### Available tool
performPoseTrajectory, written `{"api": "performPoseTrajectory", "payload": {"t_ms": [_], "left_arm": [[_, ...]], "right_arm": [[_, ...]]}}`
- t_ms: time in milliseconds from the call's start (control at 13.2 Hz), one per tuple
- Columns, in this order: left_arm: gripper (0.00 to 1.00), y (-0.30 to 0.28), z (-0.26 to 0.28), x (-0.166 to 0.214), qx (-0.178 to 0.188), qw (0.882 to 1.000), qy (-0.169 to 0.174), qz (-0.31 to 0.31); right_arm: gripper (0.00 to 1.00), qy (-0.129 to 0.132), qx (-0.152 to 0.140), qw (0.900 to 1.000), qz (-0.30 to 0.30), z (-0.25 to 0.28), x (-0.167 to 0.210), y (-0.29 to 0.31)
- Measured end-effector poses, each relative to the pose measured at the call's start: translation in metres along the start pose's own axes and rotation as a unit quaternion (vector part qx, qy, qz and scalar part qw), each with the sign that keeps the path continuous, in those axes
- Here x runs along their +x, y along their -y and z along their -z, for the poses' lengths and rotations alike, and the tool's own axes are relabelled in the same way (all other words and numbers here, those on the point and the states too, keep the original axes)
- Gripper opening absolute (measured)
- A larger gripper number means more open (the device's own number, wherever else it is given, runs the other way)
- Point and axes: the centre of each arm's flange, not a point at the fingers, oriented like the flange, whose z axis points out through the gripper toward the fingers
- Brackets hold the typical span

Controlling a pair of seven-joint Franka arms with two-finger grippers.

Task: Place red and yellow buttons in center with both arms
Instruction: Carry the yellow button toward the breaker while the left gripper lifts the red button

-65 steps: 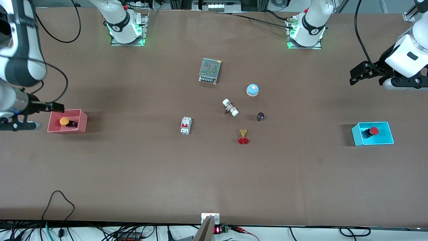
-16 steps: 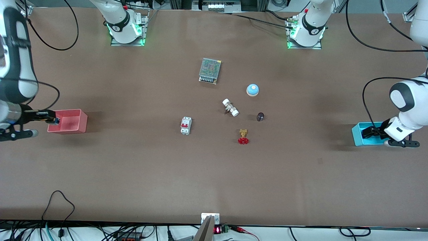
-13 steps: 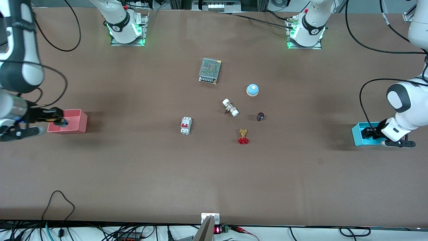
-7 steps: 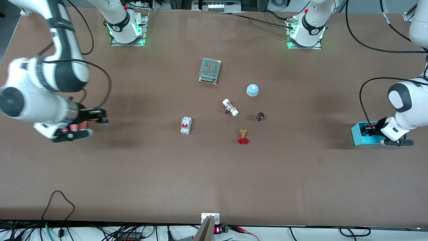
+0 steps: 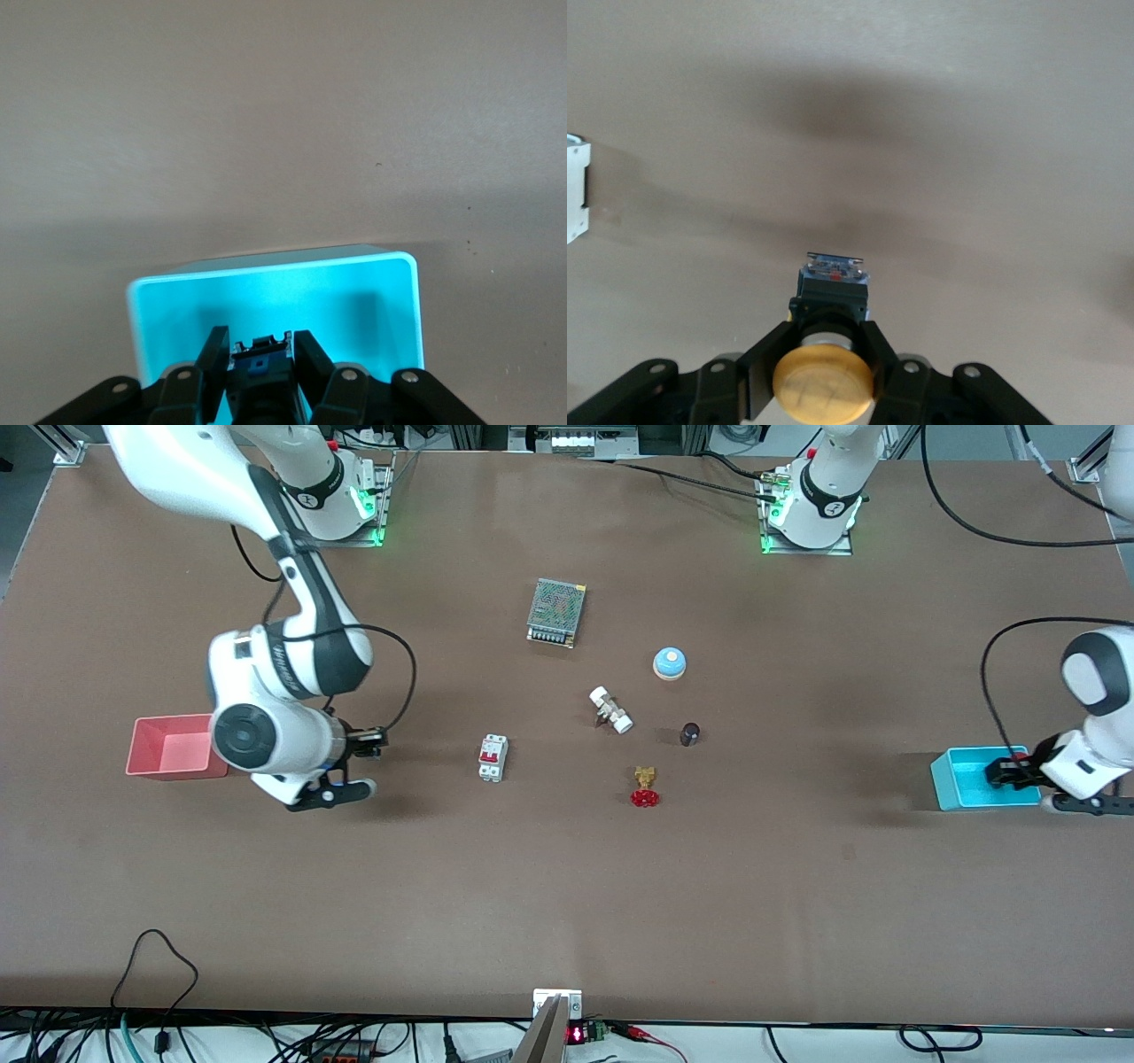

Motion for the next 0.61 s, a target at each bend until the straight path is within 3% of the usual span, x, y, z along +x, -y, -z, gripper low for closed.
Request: {"api": "performPoseTrajectory", "payload": {"t_ms": [303, 607], "left_arm": [[0.37, -0.053, 0.064, 0.019, 0.000, 1.000, 0.028, -0.014], [0.37, -0.188, 0.081, 0.041, 0.002, 0.999, 0.050, 0.000]], "right_arm": [[0.37, -0.010, -0.002, 1.000, -0.004, -0.035, 0.015, 0.010], [0.37, -0.013, -0.002, 0.999, -0.038, -0.045, 0.019, 0.012]]}}
